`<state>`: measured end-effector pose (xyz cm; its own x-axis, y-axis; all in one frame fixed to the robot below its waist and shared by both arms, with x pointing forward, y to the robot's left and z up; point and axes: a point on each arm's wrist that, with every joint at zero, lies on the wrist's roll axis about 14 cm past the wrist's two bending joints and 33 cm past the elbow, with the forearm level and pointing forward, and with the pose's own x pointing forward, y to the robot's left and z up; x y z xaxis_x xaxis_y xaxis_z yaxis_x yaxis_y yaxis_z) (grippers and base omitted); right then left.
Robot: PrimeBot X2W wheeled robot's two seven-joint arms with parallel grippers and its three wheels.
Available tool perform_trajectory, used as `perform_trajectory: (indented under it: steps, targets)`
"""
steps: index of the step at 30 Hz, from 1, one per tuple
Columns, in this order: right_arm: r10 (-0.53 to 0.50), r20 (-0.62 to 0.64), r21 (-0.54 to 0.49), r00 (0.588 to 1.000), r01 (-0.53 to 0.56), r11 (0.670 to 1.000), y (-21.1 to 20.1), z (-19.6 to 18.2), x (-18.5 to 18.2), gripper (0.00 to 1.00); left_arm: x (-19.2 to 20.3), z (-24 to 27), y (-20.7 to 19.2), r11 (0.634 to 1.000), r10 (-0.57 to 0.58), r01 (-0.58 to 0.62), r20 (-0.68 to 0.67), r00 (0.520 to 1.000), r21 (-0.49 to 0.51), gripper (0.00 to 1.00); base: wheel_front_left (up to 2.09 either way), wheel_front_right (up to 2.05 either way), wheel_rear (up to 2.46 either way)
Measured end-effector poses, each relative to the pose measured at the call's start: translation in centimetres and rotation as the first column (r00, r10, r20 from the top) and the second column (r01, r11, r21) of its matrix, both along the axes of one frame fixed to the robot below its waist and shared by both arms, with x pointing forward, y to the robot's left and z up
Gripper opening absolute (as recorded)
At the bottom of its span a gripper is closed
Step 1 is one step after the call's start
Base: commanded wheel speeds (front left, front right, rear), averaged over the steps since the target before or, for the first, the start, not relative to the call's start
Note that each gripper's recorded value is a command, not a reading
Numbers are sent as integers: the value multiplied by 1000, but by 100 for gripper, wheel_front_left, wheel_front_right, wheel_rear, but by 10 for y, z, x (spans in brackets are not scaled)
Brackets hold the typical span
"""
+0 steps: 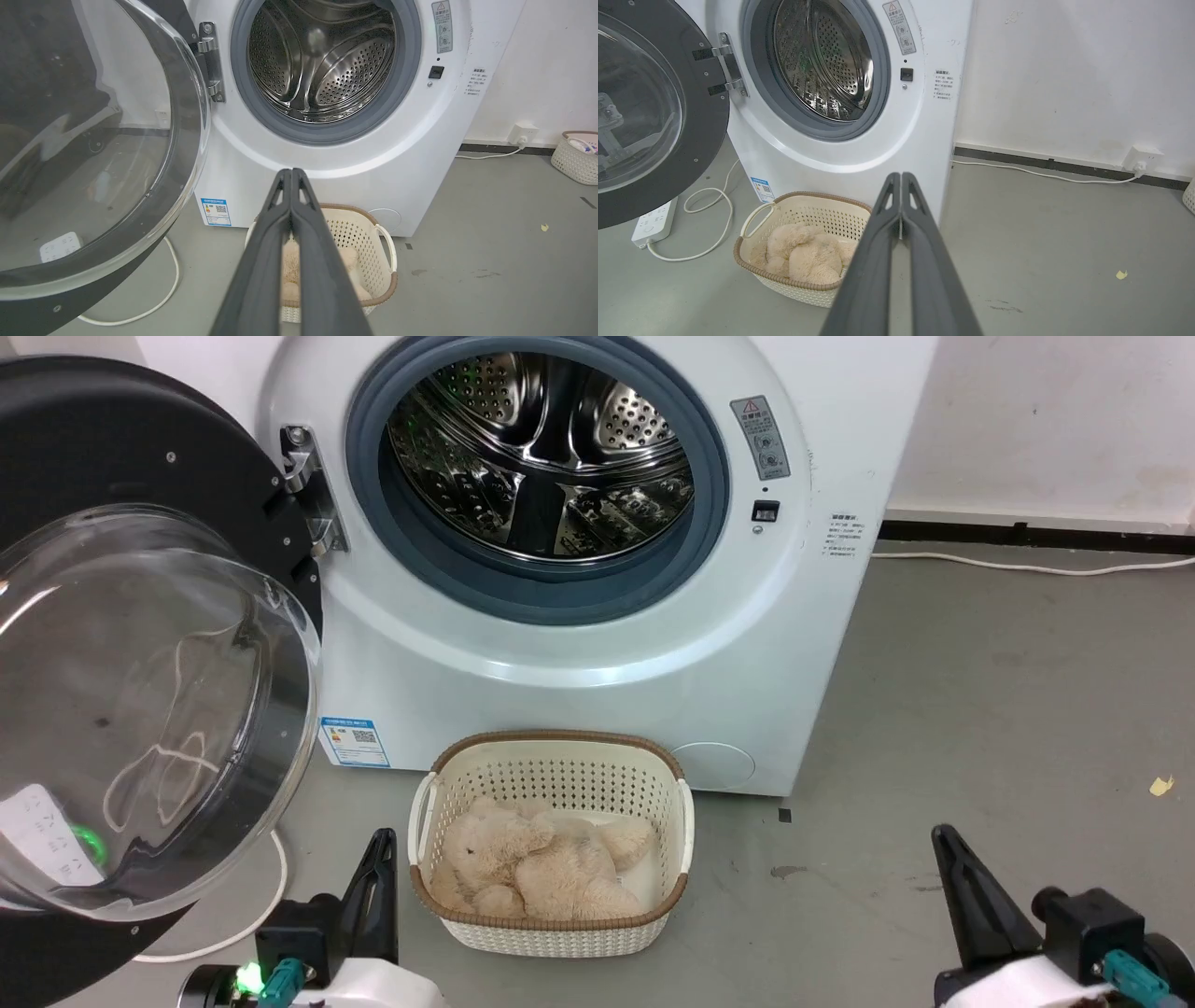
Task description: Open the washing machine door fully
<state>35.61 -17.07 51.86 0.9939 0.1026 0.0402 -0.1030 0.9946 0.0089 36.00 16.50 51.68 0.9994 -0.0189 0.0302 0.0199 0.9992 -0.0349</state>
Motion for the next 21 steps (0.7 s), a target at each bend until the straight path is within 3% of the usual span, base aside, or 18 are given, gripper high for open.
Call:
perform_trajectory:
  steps: [21]
  targets:
    - [11,-24,-30,1000,-12,999,4,1,5,0,5,4,4,999,6,-5,-13,1000,34,0,0,0,0]
